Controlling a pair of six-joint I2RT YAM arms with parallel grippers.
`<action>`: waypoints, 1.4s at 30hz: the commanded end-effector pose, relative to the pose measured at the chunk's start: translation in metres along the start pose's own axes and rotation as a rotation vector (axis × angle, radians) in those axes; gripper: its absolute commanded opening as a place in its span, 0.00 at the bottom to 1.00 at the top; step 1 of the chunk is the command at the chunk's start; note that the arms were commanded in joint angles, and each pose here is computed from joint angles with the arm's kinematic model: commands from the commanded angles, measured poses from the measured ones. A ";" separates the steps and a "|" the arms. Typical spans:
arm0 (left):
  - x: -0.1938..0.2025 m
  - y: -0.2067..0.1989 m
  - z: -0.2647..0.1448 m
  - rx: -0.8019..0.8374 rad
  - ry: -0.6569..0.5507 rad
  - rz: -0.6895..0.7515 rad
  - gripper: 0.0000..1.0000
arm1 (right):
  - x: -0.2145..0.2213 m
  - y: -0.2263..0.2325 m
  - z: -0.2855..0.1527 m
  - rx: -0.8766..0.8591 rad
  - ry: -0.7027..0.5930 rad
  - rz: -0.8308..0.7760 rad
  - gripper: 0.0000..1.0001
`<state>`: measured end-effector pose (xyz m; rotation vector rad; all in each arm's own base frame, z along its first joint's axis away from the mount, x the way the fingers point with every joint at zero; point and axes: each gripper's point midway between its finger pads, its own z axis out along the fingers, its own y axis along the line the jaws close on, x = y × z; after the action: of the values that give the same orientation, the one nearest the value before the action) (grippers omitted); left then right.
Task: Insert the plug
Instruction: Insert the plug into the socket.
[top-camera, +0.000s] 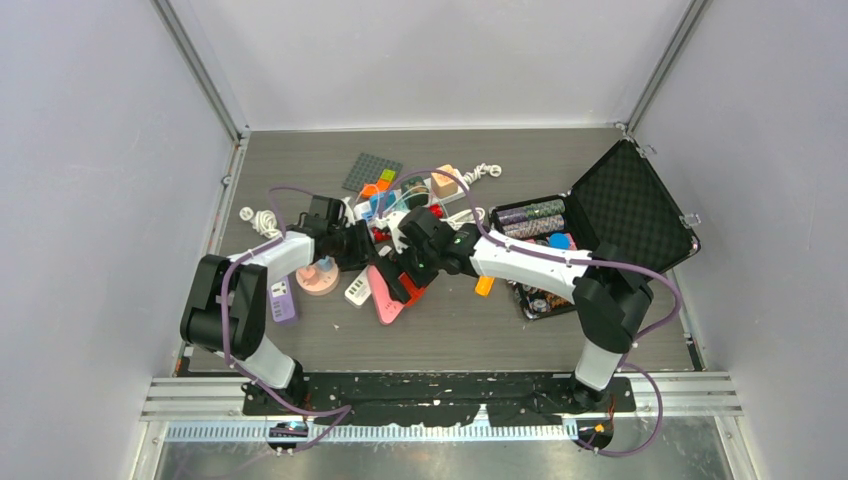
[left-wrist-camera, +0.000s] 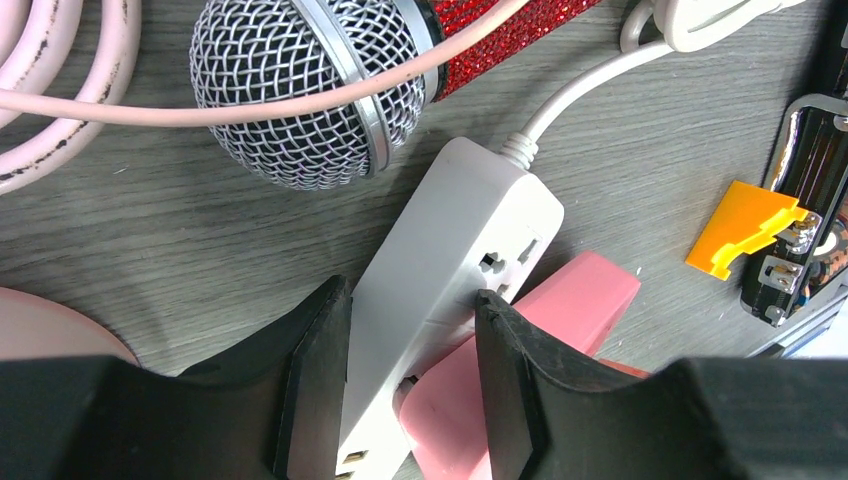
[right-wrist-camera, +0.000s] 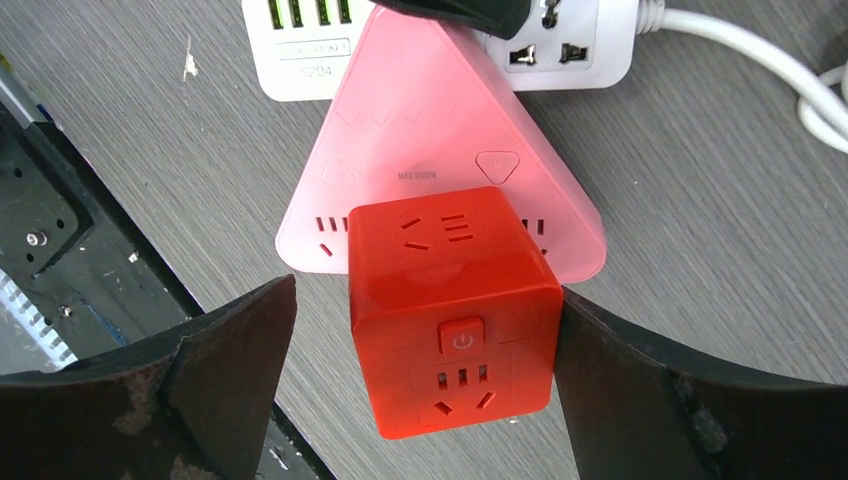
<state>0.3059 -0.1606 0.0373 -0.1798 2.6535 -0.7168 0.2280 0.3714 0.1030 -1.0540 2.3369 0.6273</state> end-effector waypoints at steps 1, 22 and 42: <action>0.031 0.023 -0.003 -0.092 0.104 0.001 0.46 | -0.002 0.007 0.007 -0.029 -0.017 -0.027 0.92; 0.033 0.023 -0.004 -0.086 0.099 -0.005 0.45 | 0.041 0.004 0.036 0.079 0.082 -0.105 0.05; 0.041 0.025 -0.003 -0.082 0.118 -0.019 0.41 | 0.125 -0.010 0.071 0.212 0.246 -0.027 0.06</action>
<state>0.3070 -0.1575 0.0405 -0.1551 2.6280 -0.7080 0.2223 0.3936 0.0627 -1.0277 2.2706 0.3936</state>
